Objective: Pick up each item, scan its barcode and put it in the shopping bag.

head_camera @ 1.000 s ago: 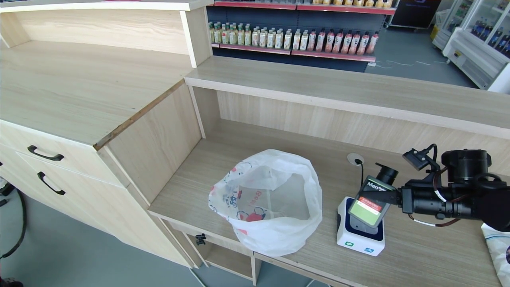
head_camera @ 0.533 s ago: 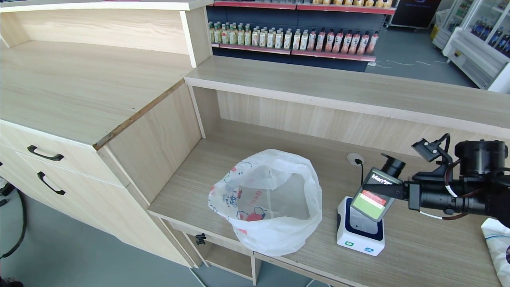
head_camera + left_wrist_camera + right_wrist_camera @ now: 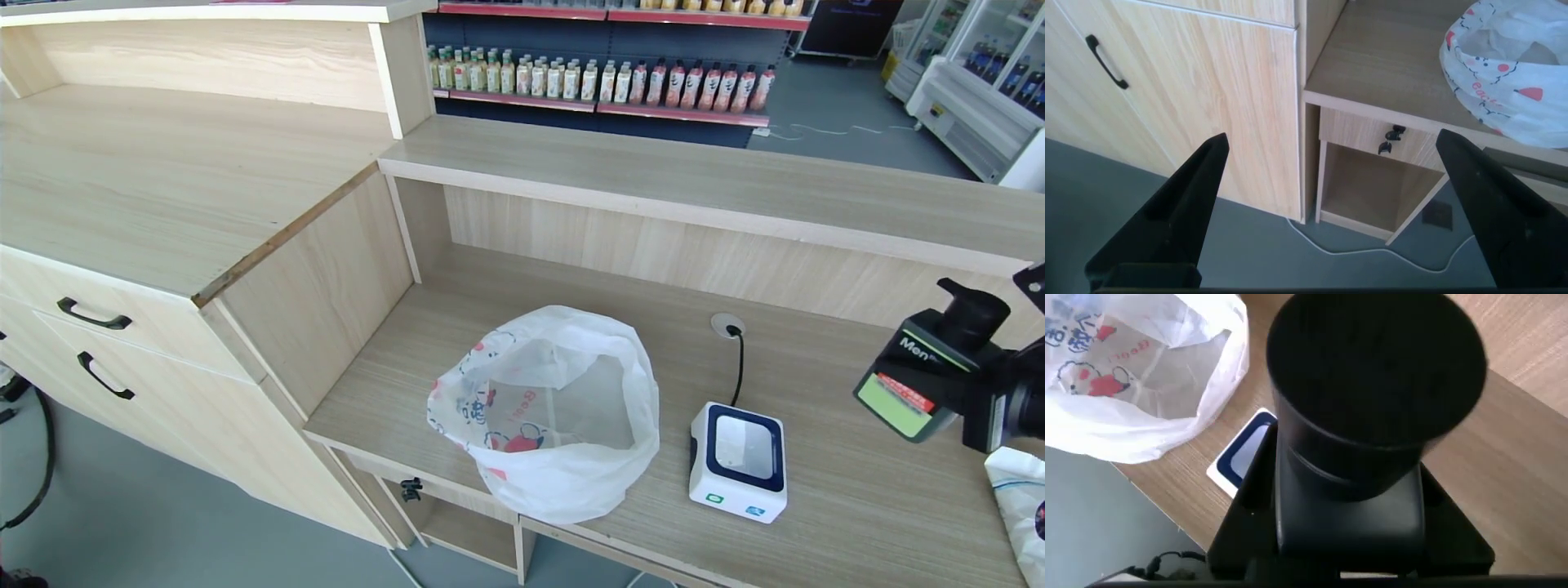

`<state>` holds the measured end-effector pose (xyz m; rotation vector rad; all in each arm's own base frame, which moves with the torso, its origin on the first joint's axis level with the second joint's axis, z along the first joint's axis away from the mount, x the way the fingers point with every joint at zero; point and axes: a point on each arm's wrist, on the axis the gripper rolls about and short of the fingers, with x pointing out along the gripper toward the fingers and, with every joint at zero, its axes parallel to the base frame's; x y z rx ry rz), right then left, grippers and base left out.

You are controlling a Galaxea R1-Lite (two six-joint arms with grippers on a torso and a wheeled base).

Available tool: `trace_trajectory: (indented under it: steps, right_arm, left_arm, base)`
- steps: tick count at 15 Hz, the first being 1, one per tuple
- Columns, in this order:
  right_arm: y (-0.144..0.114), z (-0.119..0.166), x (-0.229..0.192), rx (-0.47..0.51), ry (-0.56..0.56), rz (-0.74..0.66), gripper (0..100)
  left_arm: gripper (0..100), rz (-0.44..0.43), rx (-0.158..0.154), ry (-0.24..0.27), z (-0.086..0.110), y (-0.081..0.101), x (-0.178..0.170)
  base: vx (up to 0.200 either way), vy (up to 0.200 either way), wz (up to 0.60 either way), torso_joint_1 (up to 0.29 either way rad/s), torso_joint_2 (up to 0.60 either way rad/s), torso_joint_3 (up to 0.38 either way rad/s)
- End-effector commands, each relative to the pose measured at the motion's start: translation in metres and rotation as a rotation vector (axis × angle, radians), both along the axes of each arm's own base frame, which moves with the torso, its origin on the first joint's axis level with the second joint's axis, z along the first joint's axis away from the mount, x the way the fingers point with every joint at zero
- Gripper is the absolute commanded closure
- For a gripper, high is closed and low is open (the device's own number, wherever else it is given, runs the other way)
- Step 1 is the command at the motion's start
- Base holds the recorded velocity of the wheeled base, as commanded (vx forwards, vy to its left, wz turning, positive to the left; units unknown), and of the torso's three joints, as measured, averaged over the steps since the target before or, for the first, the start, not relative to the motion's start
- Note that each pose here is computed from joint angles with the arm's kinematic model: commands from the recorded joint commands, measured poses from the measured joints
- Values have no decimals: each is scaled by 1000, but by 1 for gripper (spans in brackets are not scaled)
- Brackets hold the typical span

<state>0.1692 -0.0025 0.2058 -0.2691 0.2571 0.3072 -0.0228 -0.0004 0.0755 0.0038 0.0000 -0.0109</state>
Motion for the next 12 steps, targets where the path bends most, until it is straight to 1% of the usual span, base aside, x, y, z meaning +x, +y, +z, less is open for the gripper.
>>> trace_trajectory:
  steps: [1,2,4,5,6,10,12]
  right_arm:
    - [-3,11,-43,-79,-73,-83,100]
    - [-6,13,-46,-100,-83,-139,100]
    - [-10,15,-53,-182,-99,-309,100]
    - [-10,16,-54,-190,-106,-331,100]
    - [-9,16,-55,-186,-106,-331,100]
    - [1,15,-59,-214,-117,-288,100]
    - [10,13,-59,-217,-96,-219,100]
  left_arm:
    - [0,0,1,0,0,0,0]
    - [0,0,1,0,0,0,0]
    - [0,0,-1,0,0,0,0]
    - [0,0,1,0,0,0,0]
    - [0,0,1,0,0,0,0]
    - [0,0,1,0,0,0,0]
    - [0,0,-1,0,0,0,0]
  base:
    - [0,0,0,0,0,0]
    - [0,0,0,0,0,0]
    - [0,0,0,0,0,0]
    - [0,0,0,0,0,0]
    - [0,0,0,0,0,0]
    - [0,0,600,4,4,1]
    - [0,0,600,10,5,0]
